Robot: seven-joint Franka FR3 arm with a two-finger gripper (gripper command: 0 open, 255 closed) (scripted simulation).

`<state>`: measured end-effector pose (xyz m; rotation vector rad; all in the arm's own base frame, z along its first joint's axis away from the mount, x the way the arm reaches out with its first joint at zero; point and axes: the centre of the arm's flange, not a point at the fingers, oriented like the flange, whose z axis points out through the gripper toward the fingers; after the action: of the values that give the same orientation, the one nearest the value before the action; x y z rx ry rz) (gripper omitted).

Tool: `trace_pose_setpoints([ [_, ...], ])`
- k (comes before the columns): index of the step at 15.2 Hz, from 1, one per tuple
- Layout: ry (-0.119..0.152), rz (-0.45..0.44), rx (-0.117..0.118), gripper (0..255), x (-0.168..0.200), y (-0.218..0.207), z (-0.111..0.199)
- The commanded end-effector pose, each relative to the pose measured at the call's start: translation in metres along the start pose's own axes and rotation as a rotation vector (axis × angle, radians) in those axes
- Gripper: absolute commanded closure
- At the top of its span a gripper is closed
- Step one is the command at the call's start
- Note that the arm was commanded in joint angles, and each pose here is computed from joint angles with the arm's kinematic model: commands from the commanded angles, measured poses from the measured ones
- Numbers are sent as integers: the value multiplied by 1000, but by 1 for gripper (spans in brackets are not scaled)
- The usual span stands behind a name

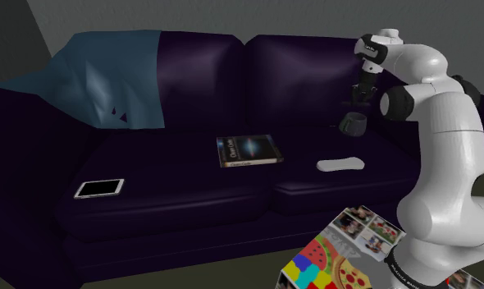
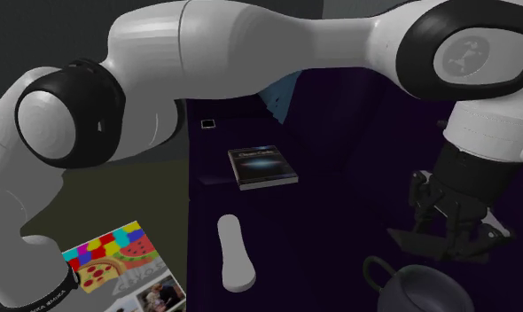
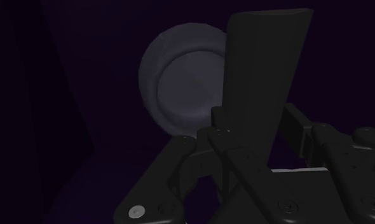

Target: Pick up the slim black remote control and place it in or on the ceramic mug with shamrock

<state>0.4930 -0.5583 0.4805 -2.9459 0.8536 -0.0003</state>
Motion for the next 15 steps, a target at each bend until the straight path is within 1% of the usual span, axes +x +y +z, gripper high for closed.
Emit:
trace_pose_setpoints([
  [1, 0, -2, 1, 255, 1, 8, 8],
  [10, 0, -2, 1, 255, 2, 11, 55],
  [15, 0, -2, 1, 255, 2, 11, 58],
])
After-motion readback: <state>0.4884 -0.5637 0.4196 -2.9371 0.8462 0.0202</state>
